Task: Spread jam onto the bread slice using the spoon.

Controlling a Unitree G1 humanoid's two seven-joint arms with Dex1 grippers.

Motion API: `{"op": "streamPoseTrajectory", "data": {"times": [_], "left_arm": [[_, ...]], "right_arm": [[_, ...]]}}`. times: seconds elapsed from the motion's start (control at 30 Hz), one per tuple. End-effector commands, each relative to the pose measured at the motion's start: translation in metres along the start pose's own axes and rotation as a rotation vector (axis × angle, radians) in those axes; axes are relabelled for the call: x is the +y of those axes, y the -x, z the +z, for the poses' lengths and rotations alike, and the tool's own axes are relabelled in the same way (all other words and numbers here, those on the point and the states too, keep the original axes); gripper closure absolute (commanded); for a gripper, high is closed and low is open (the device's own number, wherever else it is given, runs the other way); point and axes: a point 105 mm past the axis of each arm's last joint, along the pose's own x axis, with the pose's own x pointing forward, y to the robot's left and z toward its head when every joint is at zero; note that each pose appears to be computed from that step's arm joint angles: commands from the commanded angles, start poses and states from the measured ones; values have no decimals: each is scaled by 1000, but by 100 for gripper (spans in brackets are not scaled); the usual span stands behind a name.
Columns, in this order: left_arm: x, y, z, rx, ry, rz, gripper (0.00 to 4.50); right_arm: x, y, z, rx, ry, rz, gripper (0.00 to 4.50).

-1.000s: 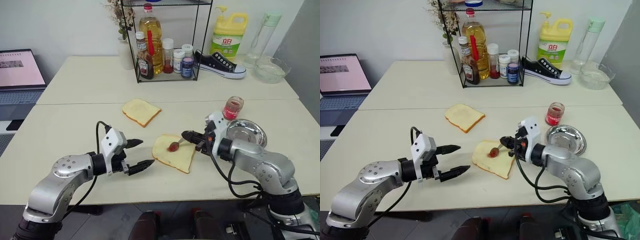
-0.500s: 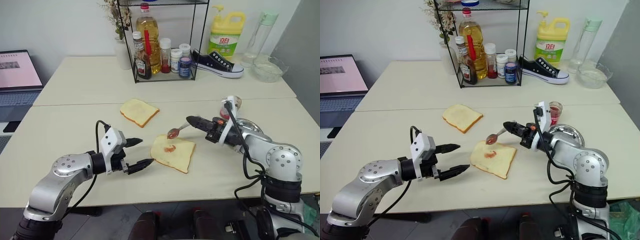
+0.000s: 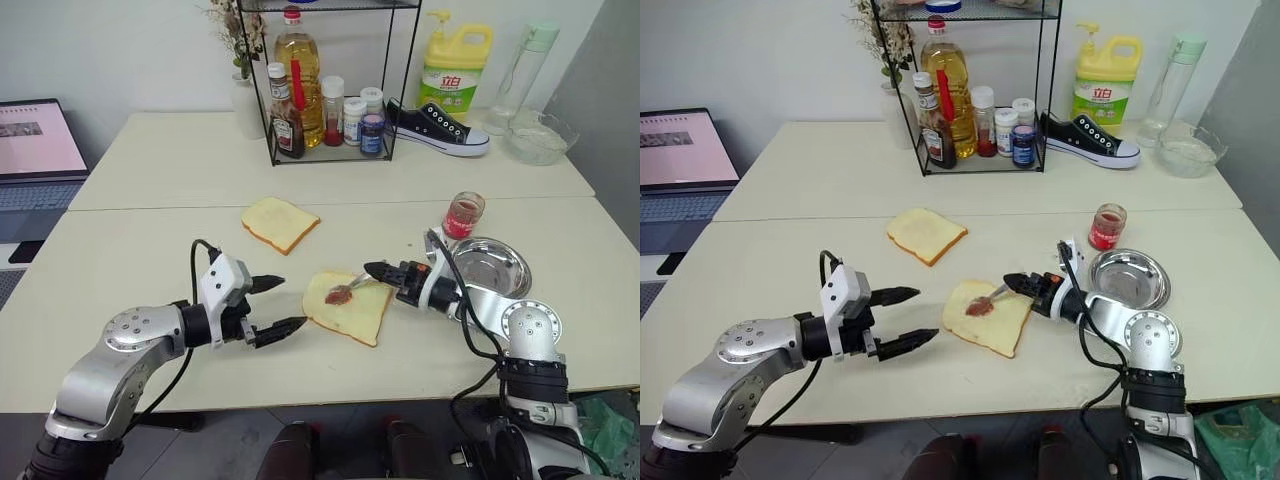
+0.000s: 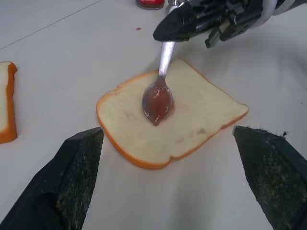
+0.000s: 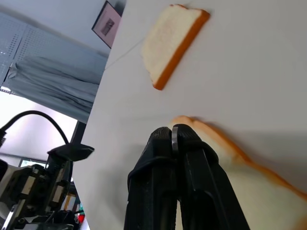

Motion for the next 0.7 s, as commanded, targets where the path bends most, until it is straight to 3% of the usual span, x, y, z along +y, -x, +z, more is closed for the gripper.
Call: {"op": "streamPoseTrajectory", "data": {"times": [0.03, 0.43, 0.7], "left_arm": [[-2, 0, 10, -13, -45, -17, 0], [-3, -2, 10, -13, -44, -33, 0], [-3, -4, 12, -17, -46, -31, 0]], "right_arm": [[1, 8, 5, -16, -3, 16, 445], [-1, 52, 12, 31, 22, 6, 445], [15, 17, 34, -58, -37, 78, 445]]}}
